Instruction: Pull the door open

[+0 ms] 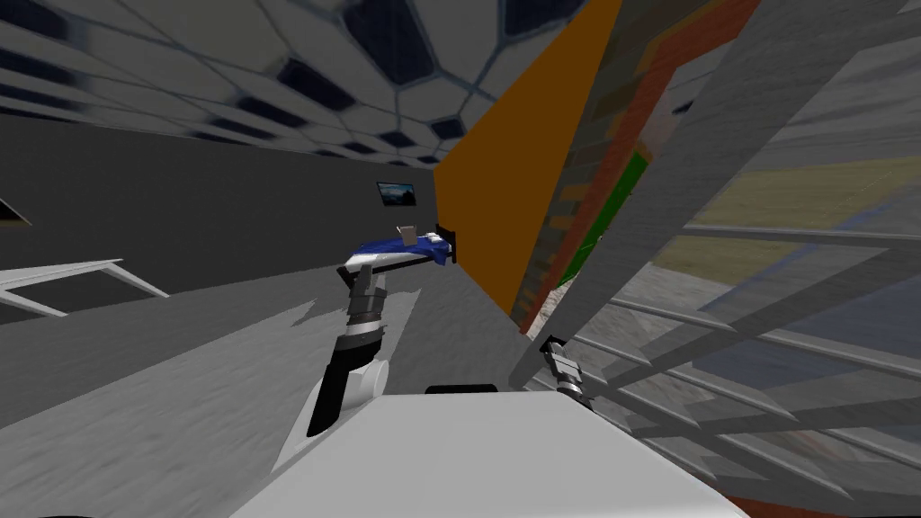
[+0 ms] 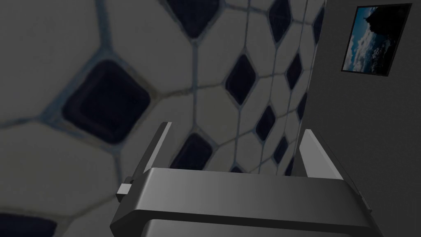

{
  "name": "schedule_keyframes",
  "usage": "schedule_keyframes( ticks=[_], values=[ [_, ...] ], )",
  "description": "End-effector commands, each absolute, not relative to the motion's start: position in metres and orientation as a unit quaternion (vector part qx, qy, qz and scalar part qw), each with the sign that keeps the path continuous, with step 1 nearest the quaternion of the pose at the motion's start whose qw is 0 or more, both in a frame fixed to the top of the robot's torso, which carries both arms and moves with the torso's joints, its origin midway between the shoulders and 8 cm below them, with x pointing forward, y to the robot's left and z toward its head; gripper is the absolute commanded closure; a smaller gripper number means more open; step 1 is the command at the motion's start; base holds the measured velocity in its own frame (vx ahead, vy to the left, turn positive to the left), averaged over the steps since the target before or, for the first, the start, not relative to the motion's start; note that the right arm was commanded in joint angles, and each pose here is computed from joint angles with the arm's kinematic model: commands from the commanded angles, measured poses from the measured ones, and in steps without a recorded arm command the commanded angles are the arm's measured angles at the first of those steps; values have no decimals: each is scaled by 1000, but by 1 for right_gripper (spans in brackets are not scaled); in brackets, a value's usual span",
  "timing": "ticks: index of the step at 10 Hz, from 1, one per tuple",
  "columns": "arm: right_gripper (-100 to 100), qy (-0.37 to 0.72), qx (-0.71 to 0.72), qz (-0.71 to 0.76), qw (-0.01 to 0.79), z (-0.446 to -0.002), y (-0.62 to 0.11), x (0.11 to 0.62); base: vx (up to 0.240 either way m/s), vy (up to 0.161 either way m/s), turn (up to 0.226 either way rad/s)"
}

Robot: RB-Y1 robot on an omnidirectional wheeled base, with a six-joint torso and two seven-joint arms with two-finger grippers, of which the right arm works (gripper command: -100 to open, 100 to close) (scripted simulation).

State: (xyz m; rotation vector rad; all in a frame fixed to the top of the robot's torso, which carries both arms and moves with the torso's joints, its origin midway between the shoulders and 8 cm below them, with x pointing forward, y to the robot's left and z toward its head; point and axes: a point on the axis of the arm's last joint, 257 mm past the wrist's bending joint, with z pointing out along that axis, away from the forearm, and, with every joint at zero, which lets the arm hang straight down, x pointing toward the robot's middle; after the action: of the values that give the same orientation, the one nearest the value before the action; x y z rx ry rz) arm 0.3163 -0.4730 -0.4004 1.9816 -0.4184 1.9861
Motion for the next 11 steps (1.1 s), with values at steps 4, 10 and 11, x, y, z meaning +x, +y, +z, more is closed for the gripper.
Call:
schedule_keyframes(
  ticks=[4, 10, 11],
  values=[
    [100, -170, 685, 687, 175, -399, -486, 326, -212, -15, 273],
    [100, -191, 681, 681, 192, -400, -496, 333, -203, 2, 186],
    [100, -190, 682, 680, 192, -400, -497, 331, -72, -5, 38]
  ],
)
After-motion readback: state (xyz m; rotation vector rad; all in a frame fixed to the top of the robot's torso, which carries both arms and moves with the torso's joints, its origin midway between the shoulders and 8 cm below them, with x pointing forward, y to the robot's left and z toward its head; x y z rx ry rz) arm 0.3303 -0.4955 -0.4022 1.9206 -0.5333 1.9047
